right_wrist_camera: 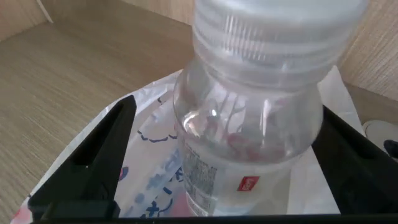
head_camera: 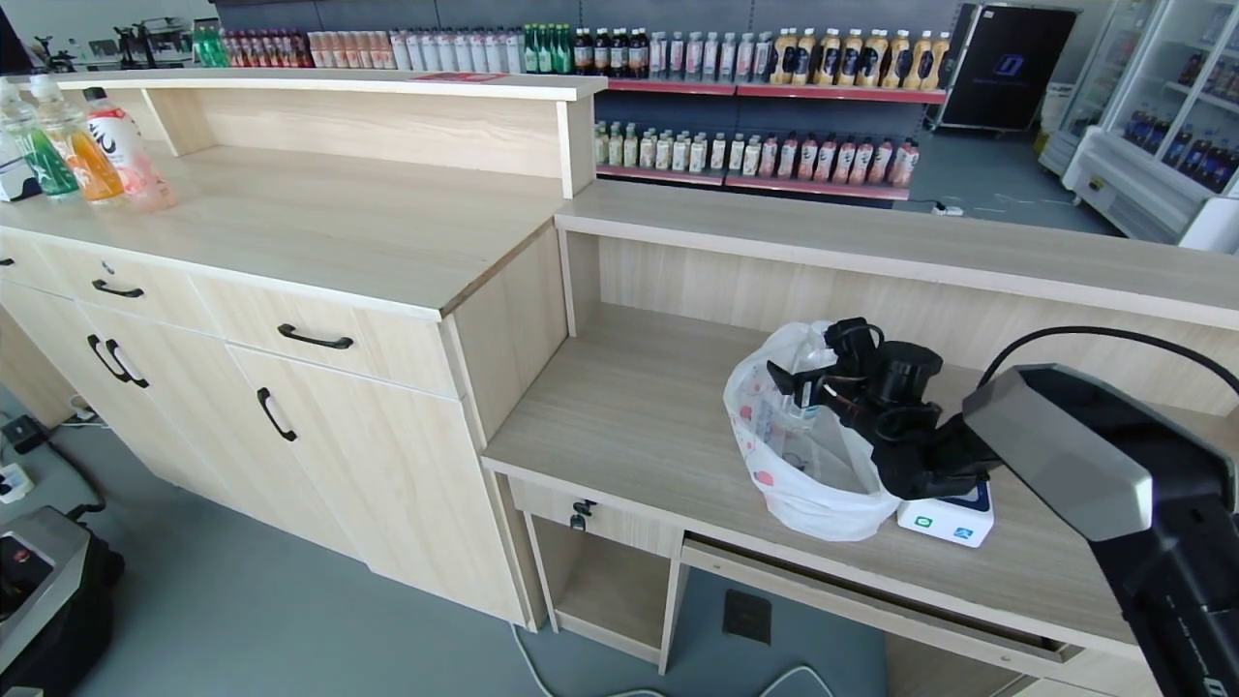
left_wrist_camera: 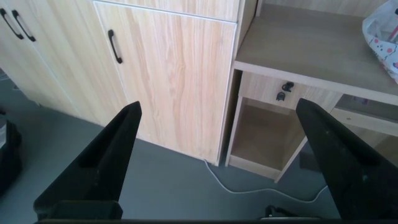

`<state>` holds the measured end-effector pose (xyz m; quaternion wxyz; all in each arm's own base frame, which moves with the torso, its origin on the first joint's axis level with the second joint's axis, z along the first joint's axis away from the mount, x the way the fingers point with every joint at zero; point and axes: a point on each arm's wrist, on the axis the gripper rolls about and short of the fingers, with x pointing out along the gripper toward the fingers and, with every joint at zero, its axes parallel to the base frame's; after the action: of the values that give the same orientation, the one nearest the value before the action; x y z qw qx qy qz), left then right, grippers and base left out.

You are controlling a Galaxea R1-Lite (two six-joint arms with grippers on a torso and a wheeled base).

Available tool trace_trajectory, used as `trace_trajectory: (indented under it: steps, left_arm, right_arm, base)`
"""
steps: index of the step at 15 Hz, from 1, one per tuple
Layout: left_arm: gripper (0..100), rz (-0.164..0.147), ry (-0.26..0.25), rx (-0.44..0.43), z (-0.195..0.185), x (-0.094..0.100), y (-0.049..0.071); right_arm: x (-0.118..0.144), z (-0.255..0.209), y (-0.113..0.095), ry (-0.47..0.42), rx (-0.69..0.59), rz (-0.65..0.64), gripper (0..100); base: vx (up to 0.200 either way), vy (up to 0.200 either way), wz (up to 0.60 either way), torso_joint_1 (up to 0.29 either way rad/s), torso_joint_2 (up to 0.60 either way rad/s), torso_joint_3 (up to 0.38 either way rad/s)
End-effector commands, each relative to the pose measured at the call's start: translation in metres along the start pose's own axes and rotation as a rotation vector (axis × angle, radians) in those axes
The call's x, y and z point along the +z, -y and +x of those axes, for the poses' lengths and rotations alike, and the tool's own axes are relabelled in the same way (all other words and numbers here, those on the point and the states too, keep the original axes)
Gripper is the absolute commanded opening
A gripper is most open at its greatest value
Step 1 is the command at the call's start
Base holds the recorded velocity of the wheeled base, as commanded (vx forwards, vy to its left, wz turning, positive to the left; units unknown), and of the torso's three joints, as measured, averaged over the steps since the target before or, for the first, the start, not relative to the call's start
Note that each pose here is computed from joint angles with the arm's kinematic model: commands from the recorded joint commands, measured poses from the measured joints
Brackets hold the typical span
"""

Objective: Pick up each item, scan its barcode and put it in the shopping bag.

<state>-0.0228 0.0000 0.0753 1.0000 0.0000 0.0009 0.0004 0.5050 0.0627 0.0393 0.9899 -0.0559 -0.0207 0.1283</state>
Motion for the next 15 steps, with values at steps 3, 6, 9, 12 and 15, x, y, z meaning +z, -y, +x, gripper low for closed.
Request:
trace_trajectory:
  steps: [3,6,9,12,15]
  left_arm:
    - [100,0.0,-0.001,0.001,0.0,0.0,0.0]
    - [100,0.0,-0.001,0.001,0.0,0.0,0.0]
    - [100,0.0,-0.001,0.001,0.0,0.0,0.0]
    - [100,0.0,-0.001,0.001,0.0,0.0,0.0]
    - [100,0.0,-0.001,0.001,0.0,0.0,0.0]
  right_arm:
    - [0.11,-0.092,0.02,0.02,-0.041,-0.108,100]
    - [0.126,-0.189,0.037,-0.066,-0.125,-0.27,100]
    - [0.154,-0.222,0.054,-0.024,-0.226,-0.302,100]
    - [0.183,-0.233,0.069,0.0,-0.366,-0.326,100]
    - [0.196,-0.226,0.081,-0.12,-0.618,-0.193,100]
  base:
    - [0.0,0.0,0.0,0.0,0.0,0.0]
    - [0.0,0.0,0.0,0.0,0.0,0.0]
    - [0.0,0.0,0.0,0.0,0.0,0.0]
    - [0.0,0.0,-0.4,0.003,0.0,0.003]
    - [0.0,0.0,-0.6,0.001,0.0,0.006]
